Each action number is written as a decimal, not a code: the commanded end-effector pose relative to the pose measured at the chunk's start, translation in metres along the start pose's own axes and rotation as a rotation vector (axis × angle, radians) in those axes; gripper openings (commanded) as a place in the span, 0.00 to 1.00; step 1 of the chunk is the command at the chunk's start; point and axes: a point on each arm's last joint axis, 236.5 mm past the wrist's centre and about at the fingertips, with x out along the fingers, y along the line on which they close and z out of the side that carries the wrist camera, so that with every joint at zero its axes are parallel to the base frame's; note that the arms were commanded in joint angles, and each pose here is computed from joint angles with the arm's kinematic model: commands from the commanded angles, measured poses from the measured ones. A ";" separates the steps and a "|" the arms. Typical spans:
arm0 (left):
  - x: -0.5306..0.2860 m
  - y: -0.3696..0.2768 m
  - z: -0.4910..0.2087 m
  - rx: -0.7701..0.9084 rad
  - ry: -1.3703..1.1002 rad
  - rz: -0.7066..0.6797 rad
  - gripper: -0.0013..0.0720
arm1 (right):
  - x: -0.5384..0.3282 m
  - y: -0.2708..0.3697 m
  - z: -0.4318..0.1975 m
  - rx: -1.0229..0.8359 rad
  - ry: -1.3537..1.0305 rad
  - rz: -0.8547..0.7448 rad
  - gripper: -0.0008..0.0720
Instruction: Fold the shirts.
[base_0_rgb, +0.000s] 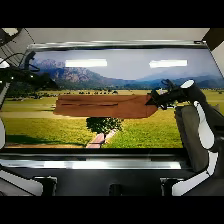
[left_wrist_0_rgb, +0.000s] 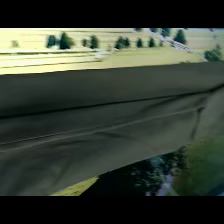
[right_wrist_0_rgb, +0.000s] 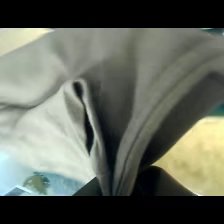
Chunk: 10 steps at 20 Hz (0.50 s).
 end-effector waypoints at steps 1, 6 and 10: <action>0.055 -0.077 -0.023 0.118 0.096 -0.164 0.05 | -0.035 0.038 -0.023 -0.086 -0.008 -0.022 0.08; 0.161 -0.137 -0.072 0.145 0.183 -0.135 0.05 | -0.083 0.064 -0.081 -0.203 0.015 -0.214 0.08; 0.215 -0.185 -0.113 0.203 0.219 -0.145 0.05 | -0.128 0.085 -0.111 -0.219 -0.048 -0.251 0.08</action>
